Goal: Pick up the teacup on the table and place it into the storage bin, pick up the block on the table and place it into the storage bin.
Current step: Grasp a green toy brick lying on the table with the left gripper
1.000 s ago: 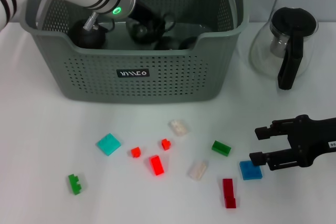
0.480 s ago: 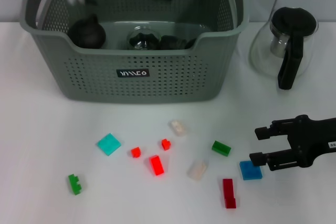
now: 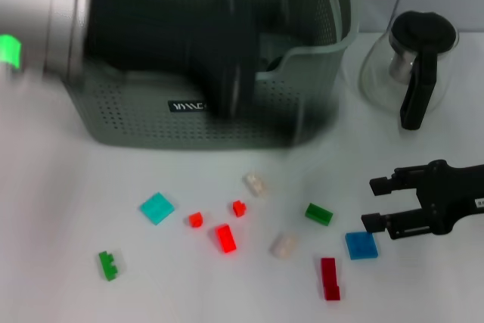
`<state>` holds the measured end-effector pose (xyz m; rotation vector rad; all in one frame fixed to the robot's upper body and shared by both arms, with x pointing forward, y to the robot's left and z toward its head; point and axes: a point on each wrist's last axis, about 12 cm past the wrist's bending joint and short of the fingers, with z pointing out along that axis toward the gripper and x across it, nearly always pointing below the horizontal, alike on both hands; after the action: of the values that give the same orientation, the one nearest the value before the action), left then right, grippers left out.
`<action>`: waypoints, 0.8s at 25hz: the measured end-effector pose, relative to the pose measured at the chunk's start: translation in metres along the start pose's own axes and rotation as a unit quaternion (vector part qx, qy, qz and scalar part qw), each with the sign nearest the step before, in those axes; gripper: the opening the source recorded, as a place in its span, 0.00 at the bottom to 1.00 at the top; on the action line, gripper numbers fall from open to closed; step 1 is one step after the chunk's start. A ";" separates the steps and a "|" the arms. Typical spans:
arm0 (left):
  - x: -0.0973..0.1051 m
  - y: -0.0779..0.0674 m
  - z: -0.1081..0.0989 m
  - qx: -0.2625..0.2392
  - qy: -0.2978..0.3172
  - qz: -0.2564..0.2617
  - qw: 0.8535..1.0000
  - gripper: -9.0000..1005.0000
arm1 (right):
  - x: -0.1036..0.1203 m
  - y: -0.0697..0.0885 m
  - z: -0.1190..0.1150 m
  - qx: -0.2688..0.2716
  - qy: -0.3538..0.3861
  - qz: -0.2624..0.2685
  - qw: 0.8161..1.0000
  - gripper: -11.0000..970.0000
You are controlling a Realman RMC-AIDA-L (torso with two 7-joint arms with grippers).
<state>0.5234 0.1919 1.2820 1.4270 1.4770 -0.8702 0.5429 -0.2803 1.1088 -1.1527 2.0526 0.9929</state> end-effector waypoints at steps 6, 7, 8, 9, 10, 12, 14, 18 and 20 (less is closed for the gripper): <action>0.042 -0.036 0.012 0.010 0.182 -0.015 0.983 0.83 | 0.000 0.000 0.001 0.000 0.000 0.003 1.000 0.82; 0.048 -0.037 0.012 -0.002 0.206 -0.027 0.978 0.83 | 0.000 0.000 0.001 -0.001 -0.001 0.004 1.000 0.82; 0.054 -0.036 0.012 -0.016 0.239 -0.044 0.970 0.83 | 0.001 0.000 0.002 -0.002 -0.001 0.005 1.000 0.82; 0.059 -0.035 0.012 -0.025 0.262 -0.058 0.963 0.83 | 0.002 0.001 0.003 -0.003 -0.001 0.006 1.000 0.82; 0.071 -0.033 0.014 -0.044 0.318 -0.093 0.943 0.83 | 0.002 0.000 0.003 -0.004 -0.001 0.006 1.000 0.82; 0.075 -0.032 0.016 -0.052 0.340 -0.105 0.933 0.83 | 0.001 0.000 0.005 -0.006 -0.002 0.008 1.000 0.82; 0.086 -0.030 0.020 -0.073 0.389 -0.130 0.909 0.82 | 0.001 -0.001 0.006 -0.006 -0.002 0.010 1.000 0.82; 0.103 -0.032 0.031 -0.085 0.463 -0.141 0.871 0.82 | 0.001 -0.003 0.007 -0.004 0.000 0.011 1.000 0.82; 0.111 -0.033 0.037 -0.083 0.484 -0.138 0.860 0.82 | 0.000 -0.003 0.008 -0.005 0.000 0.010 1.000 0.82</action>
<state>0.5004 0.1967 1.1625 1.6203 2.4758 -0.1039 0.5462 -0.2746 1.1030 -1.1402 2.0656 1.0120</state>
